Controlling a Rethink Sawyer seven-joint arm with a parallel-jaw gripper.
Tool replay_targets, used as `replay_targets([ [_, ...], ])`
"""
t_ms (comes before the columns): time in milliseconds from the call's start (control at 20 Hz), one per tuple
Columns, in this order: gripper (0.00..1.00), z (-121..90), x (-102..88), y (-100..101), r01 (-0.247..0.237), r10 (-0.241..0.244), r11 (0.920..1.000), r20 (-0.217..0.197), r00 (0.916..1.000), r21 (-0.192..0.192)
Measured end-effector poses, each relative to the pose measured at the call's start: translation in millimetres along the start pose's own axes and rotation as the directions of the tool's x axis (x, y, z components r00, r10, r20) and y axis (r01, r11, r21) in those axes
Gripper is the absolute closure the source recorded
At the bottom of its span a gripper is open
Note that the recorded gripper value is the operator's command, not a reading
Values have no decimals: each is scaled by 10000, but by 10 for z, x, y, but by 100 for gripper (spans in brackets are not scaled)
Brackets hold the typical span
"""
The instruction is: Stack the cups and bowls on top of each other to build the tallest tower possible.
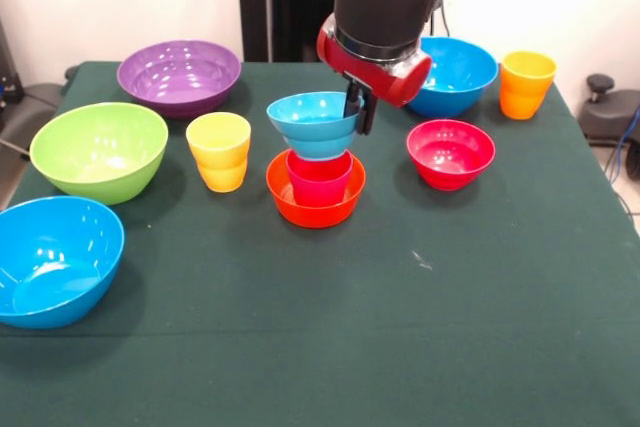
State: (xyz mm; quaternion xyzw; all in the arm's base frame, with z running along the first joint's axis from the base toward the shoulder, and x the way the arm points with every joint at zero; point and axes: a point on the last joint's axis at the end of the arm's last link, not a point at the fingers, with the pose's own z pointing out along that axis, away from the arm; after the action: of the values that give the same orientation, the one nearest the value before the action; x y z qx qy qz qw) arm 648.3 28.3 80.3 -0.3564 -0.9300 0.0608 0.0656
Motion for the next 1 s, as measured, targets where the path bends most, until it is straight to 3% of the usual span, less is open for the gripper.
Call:
replay_targets([
  [1000, 100, 123, 63, -114, 643, -663, 9966, 387, 9970, 519],
])
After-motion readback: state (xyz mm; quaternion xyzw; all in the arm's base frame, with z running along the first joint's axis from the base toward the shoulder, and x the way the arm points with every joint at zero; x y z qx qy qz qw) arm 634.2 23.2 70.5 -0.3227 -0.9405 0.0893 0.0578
